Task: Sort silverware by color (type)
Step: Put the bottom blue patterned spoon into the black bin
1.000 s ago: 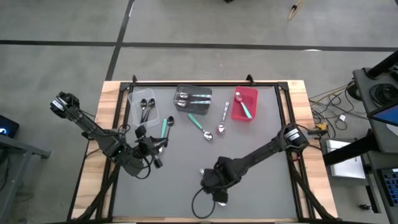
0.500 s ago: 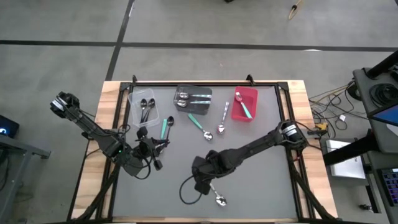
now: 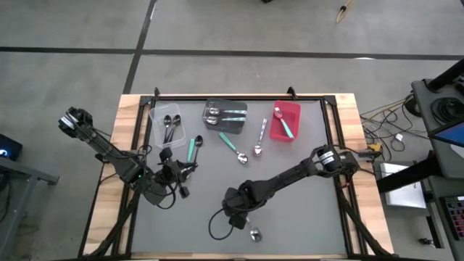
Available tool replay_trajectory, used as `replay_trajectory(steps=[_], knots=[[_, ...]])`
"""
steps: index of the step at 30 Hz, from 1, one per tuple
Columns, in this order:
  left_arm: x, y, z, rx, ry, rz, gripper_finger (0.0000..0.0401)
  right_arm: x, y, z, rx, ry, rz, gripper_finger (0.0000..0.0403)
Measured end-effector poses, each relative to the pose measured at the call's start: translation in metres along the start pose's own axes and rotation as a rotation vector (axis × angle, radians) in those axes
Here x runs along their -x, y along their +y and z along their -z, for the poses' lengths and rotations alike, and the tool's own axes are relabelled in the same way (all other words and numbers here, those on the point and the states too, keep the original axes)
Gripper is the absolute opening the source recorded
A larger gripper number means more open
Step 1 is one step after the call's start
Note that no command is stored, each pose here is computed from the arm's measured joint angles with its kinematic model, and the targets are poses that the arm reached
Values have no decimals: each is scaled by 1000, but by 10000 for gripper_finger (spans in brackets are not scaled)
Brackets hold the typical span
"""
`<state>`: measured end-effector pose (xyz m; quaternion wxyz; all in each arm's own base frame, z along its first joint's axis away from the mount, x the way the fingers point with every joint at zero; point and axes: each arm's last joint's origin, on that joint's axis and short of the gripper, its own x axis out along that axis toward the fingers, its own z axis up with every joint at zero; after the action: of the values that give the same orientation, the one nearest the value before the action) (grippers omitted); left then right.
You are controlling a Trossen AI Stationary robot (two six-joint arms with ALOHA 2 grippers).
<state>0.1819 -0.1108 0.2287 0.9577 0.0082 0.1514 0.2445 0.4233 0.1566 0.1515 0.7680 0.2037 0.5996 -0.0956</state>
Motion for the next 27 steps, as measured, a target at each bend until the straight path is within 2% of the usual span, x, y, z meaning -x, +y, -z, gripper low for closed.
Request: replay_trajectory(steps=[4, 7, 10, 13, 15, 19, 22, 27], knots=[[0, 0, 0, 1, 0, 0, 20, -3, 0, 1, 33, 13, 1, 155], [0, 0, 0, 6, -1, 1, 20, -2, -1, 2, 102, 23, 11, 155], [0, 0, 0, 10, -1, 1, 20, 0, -7, 2, 232, 54, 36, 155], [0, 0, 0, 10, -1, 0, 20, 1, -14, 4, 417, 108, 76, 155], [0, 0, 0, 10, -1, 0, 20, 3, -18, 7, 537, 138, 149, 155], [0, 0, 0, 10, -1, 0, 20, 7, -28, 14, 744, 181, 382, 155], [0, 0, 0, 10, 0, 0, 20, 10, -32, 13, 797, 170, 464, 155], [0, 0, 0, 10, 0, 0, 20, 32, -30, 10, 796, 109, 464, 155]])
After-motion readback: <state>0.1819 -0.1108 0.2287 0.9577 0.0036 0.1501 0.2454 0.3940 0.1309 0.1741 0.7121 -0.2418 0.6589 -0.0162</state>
